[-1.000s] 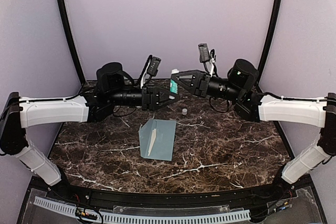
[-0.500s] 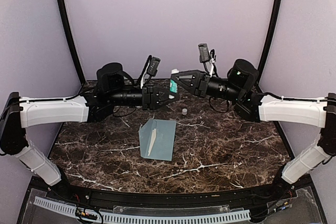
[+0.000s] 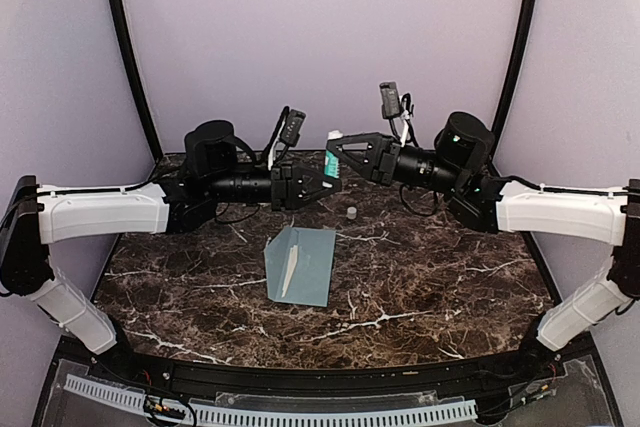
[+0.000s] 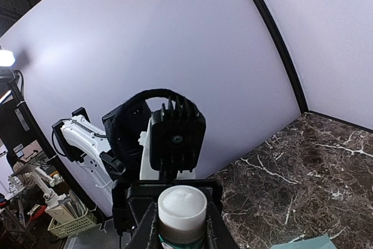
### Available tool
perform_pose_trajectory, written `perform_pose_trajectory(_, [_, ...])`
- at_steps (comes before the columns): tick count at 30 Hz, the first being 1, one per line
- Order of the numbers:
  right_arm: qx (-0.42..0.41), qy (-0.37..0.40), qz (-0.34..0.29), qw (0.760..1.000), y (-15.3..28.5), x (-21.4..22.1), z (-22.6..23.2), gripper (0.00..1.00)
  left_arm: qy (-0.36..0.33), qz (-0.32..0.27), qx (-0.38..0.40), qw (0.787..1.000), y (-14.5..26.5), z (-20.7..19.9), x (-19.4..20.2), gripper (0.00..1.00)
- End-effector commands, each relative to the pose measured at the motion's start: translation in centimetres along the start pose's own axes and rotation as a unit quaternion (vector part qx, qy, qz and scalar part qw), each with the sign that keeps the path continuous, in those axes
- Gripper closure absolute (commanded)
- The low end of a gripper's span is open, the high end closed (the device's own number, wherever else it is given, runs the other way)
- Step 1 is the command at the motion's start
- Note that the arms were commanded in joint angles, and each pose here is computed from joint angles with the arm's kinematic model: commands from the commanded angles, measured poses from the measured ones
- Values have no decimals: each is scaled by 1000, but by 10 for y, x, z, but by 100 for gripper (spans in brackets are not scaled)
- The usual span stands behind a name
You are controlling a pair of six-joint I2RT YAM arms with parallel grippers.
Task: Place the letter into the envelope and seal it
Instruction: Unscrew the solid glue.
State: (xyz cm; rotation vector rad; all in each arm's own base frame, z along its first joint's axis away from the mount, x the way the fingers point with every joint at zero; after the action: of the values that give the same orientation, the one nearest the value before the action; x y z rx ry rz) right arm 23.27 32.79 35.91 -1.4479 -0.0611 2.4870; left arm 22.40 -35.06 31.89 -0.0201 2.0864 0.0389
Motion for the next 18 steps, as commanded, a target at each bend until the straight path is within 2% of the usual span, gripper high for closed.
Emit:
perform_pose_trajectory(1, [5,25,-29,999,5,-12,9,100,-4,1,8,1000,1,-4,3,83])
perform_pose_trajectory(6, [42,37,-31,998,3,-10,5,100,-7,1,-18,1000,2,1,3,87])
perform_pose_trajectory(10, [87,54,-30,994,-4,-6,7,100,-16,8,-90,996,2,13,3,91])
perform_pose_trajectory(13, [133,65,-31,989,-9,-2,5,100,-29,24,-161,986,3,23,6,93])
perform_pose_trajectory(18, [224,66,-33,972,-22,4,-5,100,-42,35,-232,971,6,33,8,94])
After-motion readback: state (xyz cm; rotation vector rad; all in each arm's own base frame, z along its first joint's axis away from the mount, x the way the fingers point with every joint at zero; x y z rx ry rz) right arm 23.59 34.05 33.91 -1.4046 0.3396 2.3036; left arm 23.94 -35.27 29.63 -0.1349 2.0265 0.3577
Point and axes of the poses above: each gripper's point midway between its finger pads, its own y axis back along the fingers, its own z axis along the line the jaws close on, x = y × z, the point moved 6 cm from there along y, back along the fingers, and after that the axes turned 3 degrees about -y, right-handed, at the moved point
